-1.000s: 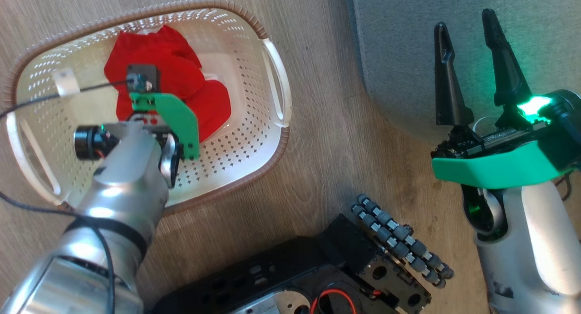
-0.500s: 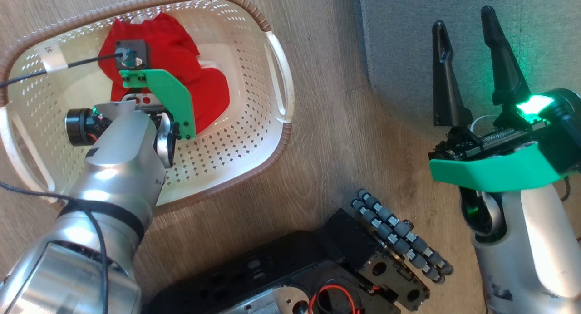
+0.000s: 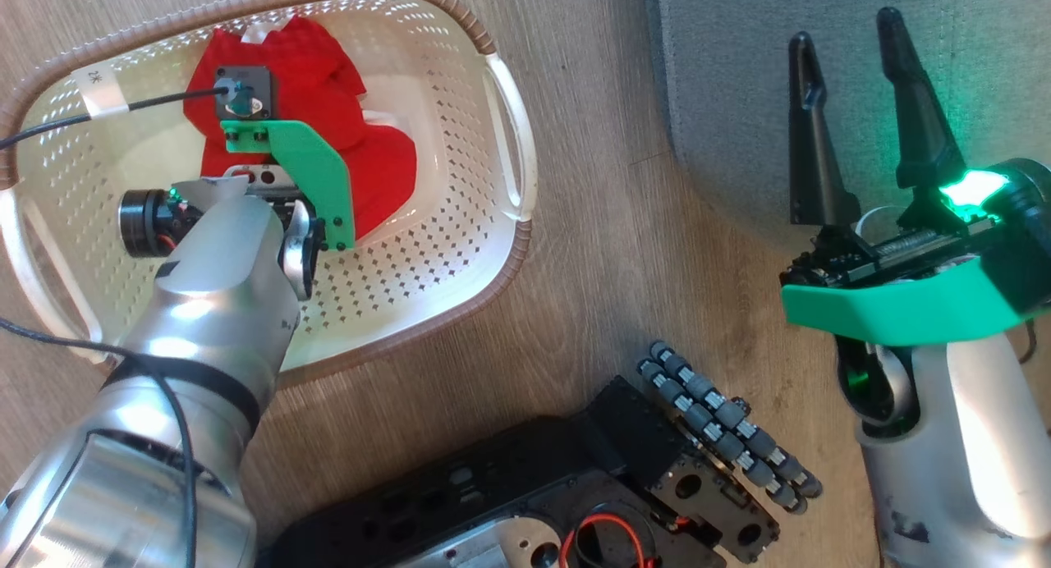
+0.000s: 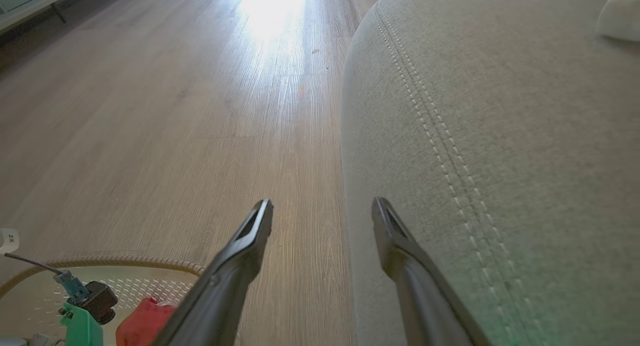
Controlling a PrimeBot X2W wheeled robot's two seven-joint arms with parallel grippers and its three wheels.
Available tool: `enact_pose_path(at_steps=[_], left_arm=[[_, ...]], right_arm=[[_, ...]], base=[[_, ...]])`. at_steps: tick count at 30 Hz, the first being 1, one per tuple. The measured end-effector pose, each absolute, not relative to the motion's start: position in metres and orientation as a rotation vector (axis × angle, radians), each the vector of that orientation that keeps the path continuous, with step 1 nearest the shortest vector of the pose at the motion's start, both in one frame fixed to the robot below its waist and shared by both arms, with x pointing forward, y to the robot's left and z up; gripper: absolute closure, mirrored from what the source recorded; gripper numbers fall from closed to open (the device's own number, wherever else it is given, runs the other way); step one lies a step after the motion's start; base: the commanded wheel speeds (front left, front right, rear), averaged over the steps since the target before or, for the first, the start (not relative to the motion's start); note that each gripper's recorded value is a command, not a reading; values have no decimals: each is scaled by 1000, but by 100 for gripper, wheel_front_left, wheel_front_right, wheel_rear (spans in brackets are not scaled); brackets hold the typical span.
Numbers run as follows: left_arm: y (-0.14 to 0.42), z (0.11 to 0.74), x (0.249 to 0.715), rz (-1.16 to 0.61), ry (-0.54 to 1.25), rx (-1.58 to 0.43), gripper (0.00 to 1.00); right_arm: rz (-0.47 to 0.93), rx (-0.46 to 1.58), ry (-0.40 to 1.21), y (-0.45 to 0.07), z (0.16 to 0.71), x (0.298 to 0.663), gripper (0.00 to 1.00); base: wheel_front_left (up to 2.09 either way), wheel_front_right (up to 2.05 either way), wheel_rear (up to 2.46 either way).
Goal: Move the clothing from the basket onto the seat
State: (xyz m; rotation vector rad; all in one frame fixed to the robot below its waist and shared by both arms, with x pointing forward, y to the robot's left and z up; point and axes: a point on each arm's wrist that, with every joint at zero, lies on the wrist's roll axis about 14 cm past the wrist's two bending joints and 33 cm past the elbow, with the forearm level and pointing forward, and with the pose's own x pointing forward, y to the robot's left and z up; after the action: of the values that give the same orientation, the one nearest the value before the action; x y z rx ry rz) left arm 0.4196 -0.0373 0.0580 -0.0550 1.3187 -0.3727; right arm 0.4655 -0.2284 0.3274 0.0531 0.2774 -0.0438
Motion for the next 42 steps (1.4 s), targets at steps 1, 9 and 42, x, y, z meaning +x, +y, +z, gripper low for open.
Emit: enact_pose_path(at_steps=[1, 9, 42], left_arm=[[-37, 59, 420, -373, 1317, -54, 100], [-38, 71, 429, -374, 1284, -70, 100], [1, 298, 474, -323, 641, -249, 100]], right_arm=[[-47, 51, 275, -230, 328, 466, 0], [-47, 51, 254, -230, 338, 468, 0], [60, 42, -75, -209, 489, 455, 0]], base=[[0, 0, 0], [0, 0, 0], [0, 0, 0]])
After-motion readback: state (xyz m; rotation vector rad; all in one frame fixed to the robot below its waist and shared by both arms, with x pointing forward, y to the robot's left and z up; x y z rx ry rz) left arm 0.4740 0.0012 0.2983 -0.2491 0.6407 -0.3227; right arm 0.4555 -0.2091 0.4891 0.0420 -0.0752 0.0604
